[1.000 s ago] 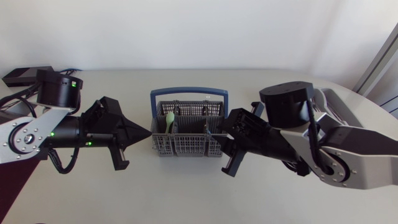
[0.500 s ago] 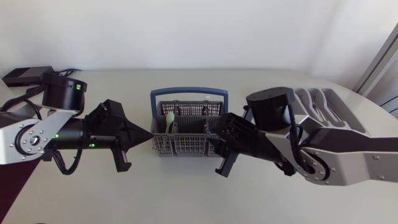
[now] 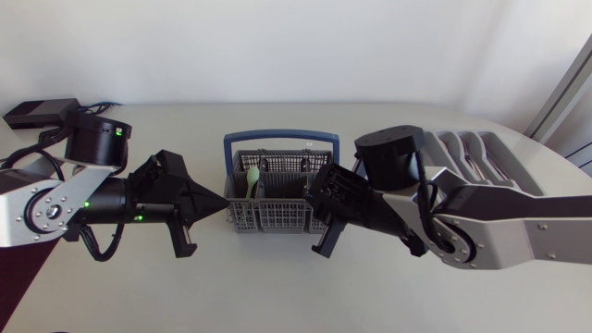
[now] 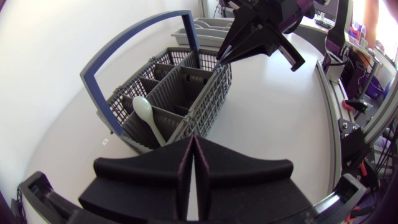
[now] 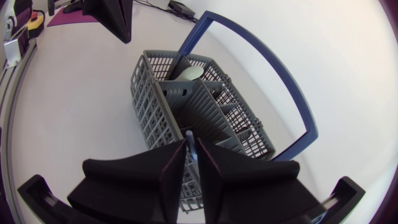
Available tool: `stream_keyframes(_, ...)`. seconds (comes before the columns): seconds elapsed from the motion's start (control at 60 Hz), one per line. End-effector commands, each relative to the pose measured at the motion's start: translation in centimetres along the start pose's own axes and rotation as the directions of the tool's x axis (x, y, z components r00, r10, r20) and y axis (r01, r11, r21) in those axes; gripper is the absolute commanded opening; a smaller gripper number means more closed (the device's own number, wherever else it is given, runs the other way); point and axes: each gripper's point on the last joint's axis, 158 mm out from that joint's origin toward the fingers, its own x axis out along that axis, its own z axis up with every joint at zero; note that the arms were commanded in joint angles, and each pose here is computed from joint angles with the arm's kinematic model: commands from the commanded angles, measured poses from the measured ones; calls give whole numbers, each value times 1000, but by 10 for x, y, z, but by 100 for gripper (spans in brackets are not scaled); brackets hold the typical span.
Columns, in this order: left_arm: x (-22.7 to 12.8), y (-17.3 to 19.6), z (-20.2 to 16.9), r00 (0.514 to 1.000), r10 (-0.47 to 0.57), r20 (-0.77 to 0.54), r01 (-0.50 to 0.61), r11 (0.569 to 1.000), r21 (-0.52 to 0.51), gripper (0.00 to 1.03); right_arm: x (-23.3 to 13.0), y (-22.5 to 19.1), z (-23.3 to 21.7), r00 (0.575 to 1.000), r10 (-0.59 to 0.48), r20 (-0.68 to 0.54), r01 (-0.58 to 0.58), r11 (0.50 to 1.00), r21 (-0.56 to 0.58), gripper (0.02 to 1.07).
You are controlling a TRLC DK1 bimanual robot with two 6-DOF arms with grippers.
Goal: Sort the cutlery from the basket into the organizer compartments.
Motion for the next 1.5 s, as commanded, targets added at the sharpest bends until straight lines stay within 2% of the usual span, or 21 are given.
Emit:
stream_keyframes(0.0, 6, -8, -13, 1000, -21, -23, 21, 1000, 5, 3, 6, 0, 6, 1000, -6, 5, 6, 1000, -26, 9)
stream_keyframes(0.317, 6, -13, -15, 999, -30, -28, 30, 1000, 4, 3, 2, -6, 18, 1000, -25, 15, 26, 999, -35, 8)
stream_keyframes(0.567, 6, -13, -15, 999, -27, -30, 27, 1000, 5, 3, -21, -19, 41, 999, -36, 41, 36, 999, -8, 8)
stream_keyframes(0.833, 4, -16, -10, 1000, -14, -24, 14, 1000, 20, 3, -85, -36, 81, 991, -55, 119, 48, 997, 63, 8)
stream_keyframes(1.017, 0, -17, -5, 1000, -2, -15, 2, 1000, 27, 3, -127, -37, 93, 990, -17, 137, -4, 989, 146, 8)
stream_keyframes(1.233, -5, -14, -1, 1000, 22, -12, -22, 999, 35, 3, -154, -59, 54, 1000, -27, 9, 24, 967, 253, 8)
stream_keyframes(1.367, -5, -13, 0, 1000, 25, -11, -24, 999, 37, 3, -163, -91, 4, 993, -53, -105, 86, 936, 341, 8)
stream_keyframes(1.483, -5, -12, 1, 1000, 29, -11, -29, 999, 38, 3, -168, -123, -47, 970, -70, -232, 165, 892, 420, 8)
